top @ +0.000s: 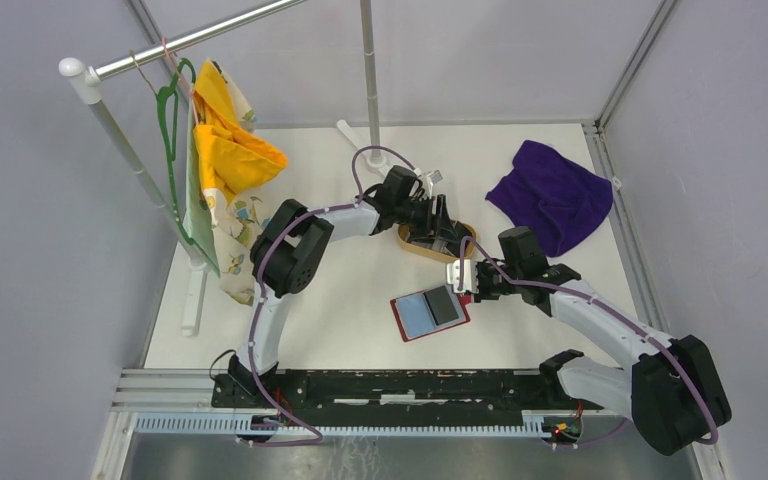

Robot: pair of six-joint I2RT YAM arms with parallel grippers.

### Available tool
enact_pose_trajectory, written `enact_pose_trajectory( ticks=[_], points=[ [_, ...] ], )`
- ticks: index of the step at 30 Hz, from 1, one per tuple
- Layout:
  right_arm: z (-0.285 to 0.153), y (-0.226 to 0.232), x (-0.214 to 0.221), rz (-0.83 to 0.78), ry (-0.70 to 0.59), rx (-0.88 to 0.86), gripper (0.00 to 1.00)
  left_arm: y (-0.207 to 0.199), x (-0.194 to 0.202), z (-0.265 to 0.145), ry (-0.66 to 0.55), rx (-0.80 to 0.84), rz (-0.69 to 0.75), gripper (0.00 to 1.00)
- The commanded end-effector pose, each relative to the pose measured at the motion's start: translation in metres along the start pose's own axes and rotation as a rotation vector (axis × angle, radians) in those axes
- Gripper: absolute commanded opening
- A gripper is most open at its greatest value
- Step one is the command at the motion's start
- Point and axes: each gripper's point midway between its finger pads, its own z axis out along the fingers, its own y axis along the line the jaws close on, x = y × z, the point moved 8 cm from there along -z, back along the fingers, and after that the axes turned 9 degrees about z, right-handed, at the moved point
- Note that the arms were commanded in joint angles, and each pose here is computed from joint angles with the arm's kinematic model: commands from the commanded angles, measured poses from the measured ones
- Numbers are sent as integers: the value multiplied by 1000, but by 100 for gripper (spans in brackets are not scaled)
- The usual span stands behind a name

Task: Put the credit cards into the card holder
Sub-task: Pick up the credit card from the storage box.

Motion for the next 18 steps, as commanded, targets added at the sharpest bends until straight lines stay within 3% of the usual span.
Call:
enact_pose_trajectory(
  ticks=[1,18],
  points=[
    [-7,-11,-15,-39,-48,33,15,-16,-13,-11,-46,76,8,64],
    [-8,-11,-15,-39,-53,36,15,-5,-23,-41,-99,72,-20,59]
  ],
)
